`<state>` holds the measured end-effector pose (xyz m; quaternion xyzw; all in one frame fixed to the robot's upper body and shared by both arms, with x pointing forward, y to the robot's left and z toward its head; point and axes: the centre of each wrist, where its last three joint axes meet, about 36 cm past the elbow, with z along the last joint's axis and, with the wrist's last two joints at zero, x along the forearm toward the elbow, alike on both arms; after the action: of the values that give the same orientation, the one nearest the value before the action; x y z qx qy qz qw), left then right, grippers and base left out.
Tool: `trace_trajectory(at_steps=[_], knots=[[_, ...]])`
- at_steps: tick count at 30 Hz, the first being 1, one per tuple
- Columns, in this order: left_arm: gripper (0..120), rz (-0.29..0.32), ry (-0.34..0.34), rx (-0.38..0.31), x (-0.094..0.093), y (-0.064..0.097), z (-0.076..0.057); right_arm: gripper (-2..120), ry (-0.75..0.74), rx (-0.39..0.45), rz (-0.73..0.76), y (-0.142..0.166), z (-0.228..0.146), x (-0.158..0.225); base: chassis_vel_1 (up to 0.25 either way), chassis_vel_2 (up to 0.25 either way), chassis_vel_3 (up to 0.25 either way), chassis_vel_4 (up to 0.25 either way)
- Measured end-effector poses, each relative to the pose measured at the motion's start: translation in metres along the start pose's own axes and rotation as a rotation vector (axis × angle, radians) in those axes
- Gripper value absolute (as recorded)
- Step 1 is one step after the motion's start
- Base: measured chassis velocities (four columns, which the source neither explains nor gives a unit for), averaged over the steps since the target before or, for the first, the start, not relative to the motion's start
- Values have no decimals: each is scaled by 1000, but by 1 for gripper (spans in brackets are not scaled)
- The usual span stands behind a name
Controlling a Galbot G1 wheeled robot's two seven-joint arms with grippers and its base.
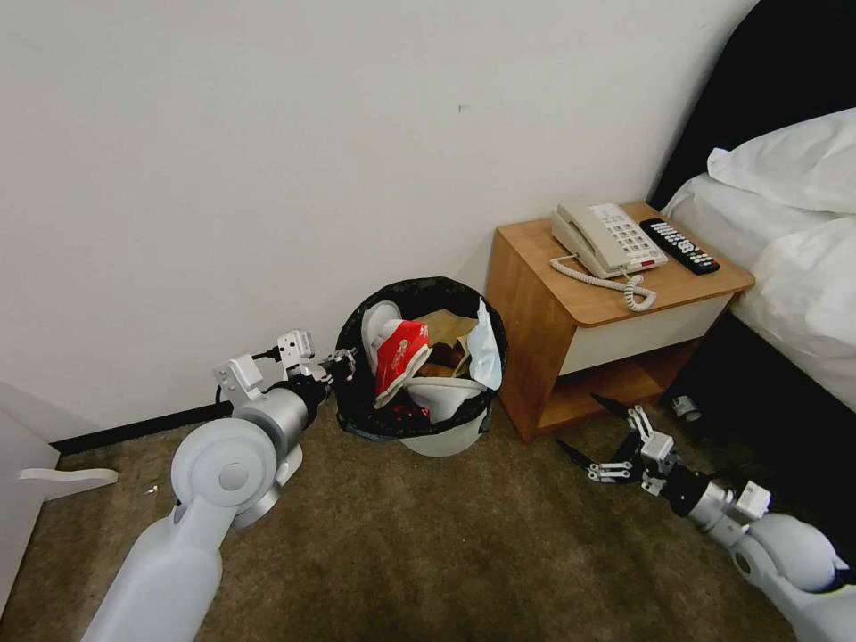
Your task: Pick up the trash bin, then pick up the garbage from the floor and place it into the trash bin.
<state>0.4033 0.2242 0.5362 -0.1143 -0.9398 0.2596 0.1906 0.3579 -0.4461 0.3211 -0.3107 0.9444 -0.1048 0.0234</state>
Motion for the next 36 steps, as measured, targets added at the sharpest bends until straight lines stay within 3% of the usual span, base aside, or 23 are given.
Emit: trace_trajectory(at_steps=[12,19,21,36], knots=[[4,-3,-9,-5,3,1,-2,100,127,-77,236,16,60,28,0,0,0,0],[4,-8,-17,-7,5,2,-3,100,93,-78,298,21,59,38,0,0,0,0],[4,-11,-24,-9,6,2,-4,100,35,-58,411,23,48,46,0,0,0,0],[4,-15,-34,-5,6,3,-7,100,-48,-24,625,19,44,57,0,0,0,0]])
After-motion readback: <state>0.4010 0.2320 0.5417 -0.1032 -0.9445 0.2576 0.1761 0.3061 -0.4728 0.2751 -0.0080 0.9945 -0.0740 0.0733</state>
